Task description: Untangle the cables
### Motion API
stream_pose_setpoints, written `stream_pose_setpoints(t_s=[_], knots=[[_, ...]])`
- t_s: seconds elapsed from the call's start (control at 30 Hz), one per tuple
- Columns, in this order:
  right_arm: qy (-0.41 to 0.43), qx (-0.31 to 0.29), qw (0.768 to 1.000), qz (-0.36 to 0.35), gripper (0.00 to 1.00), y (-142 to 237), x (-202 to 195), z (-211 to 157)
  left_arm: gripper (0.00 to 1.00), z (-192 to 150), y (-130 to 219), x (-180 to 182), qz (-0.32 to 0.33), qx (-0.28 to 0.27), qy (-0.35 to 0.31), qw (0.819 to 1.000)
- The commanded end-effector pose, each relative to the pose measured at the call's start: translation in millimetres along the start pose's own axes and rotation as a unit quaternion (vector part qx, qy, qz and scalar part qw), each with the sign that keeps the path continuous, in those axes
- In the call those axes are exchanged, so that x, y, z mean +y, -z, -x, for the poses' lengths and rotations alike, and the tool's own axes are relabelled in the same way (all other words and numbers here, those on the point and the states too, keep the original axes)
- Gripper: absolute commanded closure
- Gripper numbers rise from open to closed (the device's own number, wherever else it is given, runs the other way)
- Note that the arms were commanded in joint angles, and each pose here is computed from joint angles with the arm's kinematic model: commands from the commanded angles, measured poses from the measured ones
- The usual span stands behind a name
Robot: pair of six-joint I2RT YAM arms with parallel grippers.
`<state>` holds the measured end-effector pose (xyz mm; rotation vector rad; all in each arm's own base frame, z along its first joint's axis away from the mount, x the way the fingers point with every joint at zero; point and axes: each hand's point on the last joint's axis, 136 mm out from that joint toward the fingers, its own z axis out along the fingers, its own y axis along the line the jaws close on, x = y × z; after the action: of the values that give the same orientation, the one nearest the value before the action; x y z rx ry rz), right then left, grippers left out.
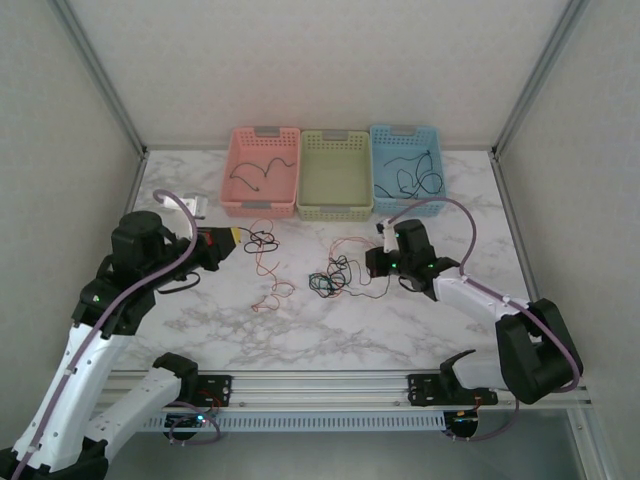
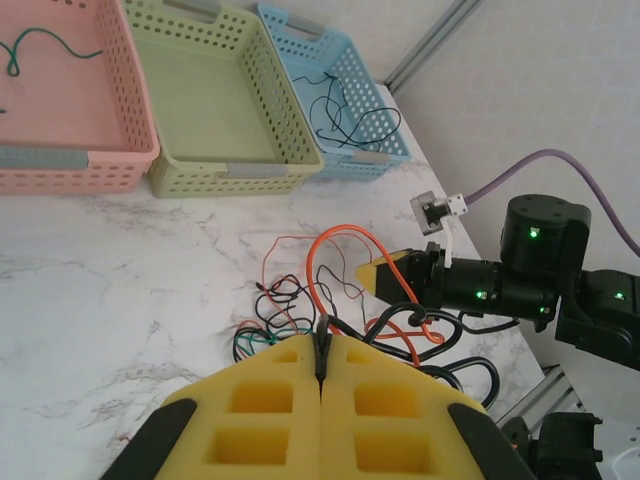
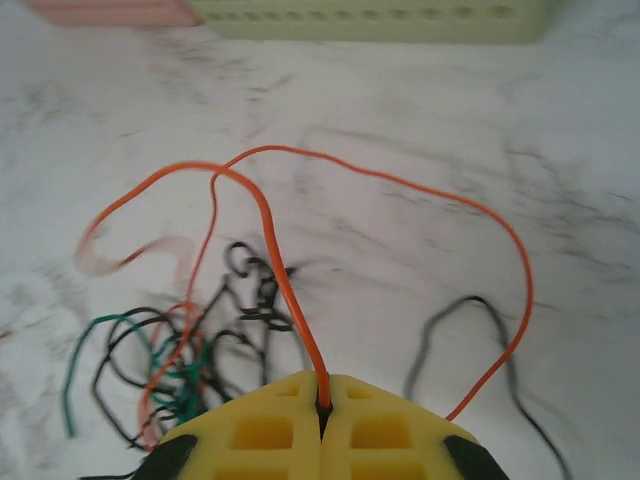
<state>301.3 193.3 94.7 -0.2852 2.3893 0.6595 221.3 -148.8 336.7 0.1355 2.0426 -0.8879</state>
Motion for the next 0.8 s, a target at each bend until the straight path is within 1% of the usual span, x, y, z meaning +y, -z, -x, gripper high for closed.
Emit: stream_pose_setpoints(t_s=[0.0,0.13,0.17,0.2,0.23,0.27,0.3,0.37,0.43,0.5,0.63,0.7,0.77], knots=[[-0.032,-0.009,0.999,0.004,1.0,3.1,-3.1,3.2,1.0,10.1,5.0,-2.9,0.001,-0.02,-0.007,1.0],[-0.012,-0.015,0.998,0.058,0.99,7.7,18.5,11.7,1.0,12.3,2.6,-4.3,-0.005,-0.025,0.001,1.0],[-0.009,-0.02,0.998,0.066,0.87,10.0,22.0,14.5,1.0,12.9,1.8,-4.7,-0.007,-0.025,0.003,1.0],[-0.006,-0.028,0.997,0.07,0.73,13.3,24.7,18.0,1.0,13.7,1.0,-5.1,-0.008,-0.026,0.005,1.0],[-0.002,-0.035,0.997,0.074,0.63,17.0,27.8,21.5,1.0,14.4,0.9,-5.1,-0.008,-0.027,0.007,1.0],[0.004,-0.046,0.995,0.085,0.55,22.7,34.4,26.3,1.0,14.6,0.2,-4.3,-0.007,-0.027,0.009,1.0],[0.016,-0.057,0.993,0.098,0.51,29.1,43.9,30.5,1.0,14.7,-0.5,-4.1,-0.007,-0.027,0.011,1.0],[0.05,-0.078,0.988,0.123,0.46,42.4,65.5,37.5,1.0,15.2,-2.4,-3.7,-0.007,-0.026,0.016,1.0],[0.085,-0.093,0.982,0.142,0.44,54.1,87.2,41.7,1.0,15.5,-5.1,-2.6,-0.005,-0.023,0.02,1.0],[0.12,-0.099,0.973,0.17,0.43,64.9,111.8,44.0,1.0,16.4,-7.6,-2.3,-0.006,-0.023,0.024,0.999],[0.193,-0.099,0.942,0.257,0.43,84.9,175.0,39.0,1.0,19.7,-11.9,-3.8,-0.014,-0.027,0.041,0.999],[0.208,-0.109,0.929,0.287,0.42,91.1,194.1,41.3,1.0,20.5,-13.7,-4.7,-0.018,-0.028,0.05,0.998],[0.235,-0.11,0.909,0.326,0.4,98.3,223.8,33.7,1.0,21.3,-14.4,-4.8,-0.02,-0.03,0.057,0.998]])
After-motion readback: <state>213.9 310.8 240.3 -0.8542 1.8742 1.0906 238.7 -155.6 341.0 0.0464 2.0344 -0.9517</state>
